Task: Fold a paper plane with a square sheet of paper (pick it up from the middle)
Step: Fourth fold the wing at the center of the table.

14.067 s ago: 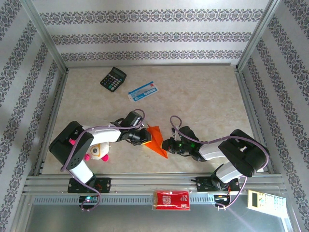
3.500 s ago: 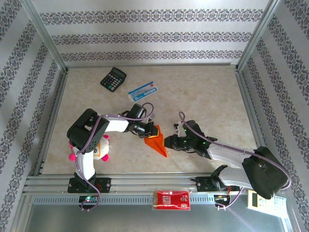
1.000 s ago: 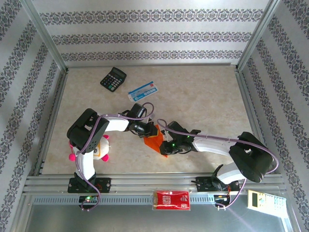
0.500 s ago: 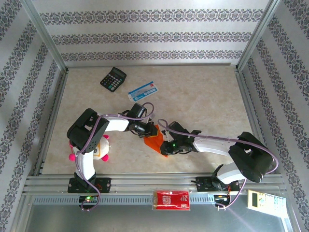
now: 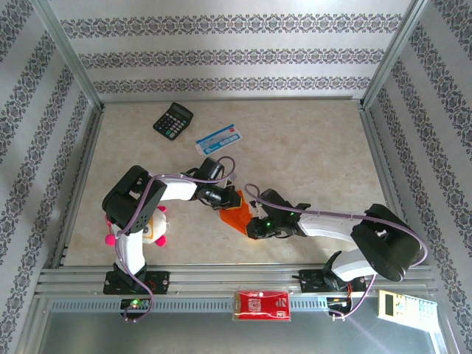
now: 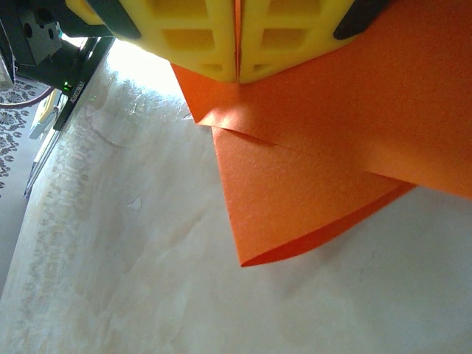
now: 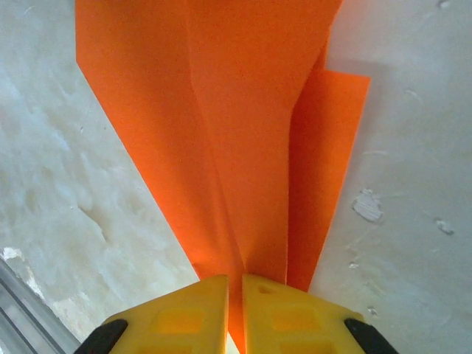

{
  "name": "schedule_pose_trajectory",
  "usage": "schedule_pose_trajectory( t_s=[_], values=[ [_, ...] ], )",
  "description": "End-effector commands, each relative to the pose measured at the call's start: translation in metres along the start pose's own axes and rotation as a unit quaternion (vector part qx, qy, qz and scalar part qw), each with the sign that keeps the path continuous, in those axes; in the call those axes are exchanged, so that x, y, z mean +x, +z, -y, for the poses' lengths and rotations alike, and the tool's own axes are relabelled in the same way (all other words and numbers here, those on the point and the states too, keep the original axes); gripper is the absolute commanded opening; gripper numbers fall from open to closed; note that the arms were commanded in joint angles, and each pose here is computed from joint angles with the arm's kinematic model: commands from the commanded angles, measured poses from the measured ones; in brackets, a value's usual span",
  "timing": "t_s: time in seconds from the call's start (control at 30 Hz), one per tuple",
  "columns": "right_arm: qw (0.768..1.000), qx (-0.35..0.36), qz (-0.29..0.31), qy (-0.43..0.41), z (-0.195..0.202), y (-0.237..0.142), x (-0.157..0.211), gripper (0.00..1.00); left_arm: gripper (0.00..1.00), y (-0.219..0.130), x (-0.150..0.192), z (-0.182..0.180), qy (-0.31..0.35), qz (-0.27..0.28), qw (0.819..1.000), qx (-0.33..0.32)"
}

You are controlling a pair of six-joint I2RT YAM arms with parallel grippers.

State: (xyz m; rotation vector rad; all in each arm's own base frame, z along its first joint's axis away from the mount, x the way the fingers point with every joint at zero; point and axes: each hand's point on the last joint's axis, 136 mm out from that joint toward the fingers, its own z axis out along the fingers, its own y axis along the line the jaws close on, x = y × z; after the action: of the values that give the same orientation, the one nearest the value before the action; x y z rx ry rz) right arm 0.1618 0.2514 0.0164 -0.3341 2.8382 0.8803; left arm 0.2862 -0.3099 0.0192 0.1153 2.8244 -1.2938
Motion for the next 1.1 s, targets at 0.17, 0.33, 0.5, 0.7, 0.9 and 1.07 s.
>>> schedule_pose_trajectory(
  t_s=[0.17, 0.33, 0.5, 0.7, 0.9, 1.07],
  values=[
    [0.999, 0.003, -0.033, 0.021, 0.007, -0.007, 0.024, 0.15, 0.12, 0.002, 0.008, -0.045, -0.034, -0.011, 0.997, -0.073],
    [1.000, -0.018, 0.001, 0.006, -0.012, -0.024, 0.005, 0.15, 0.12, 0.002, 0.009, -0.046, -0.035, -0.011, 0.997, -0.073],
    [0.999, -0.034, 0.004, -0.004, -0.026, -0.027, -0.002, 0.15, 0.12, 0.002, 0.009, -0.045, -0.034, -0.011, 0.997, -0.072],
    [1.000, -0.018, -0.014, -0.005, -0.021, -0.014, -0.003, 0.14, 0.12, 0.003, 0.008, -0.045, -0.034, -0.011, 0.997, -0.071],
    [1.000, -0.001, -0.031, 0.003, -0.006, -0.004, 0.004, 0.13, 0.12, 0.002, 0.009, -0.045, -0.035, -0.012, 0.997, -0.072],
    [0.999, 0.005, -0.040, 0.012, 0.004, -0.001, 0.013, 0.12, 0.12, 0.002, 0.008, -0.044, -0.033, -0.012, 0.997, -0.071]
  ],
)
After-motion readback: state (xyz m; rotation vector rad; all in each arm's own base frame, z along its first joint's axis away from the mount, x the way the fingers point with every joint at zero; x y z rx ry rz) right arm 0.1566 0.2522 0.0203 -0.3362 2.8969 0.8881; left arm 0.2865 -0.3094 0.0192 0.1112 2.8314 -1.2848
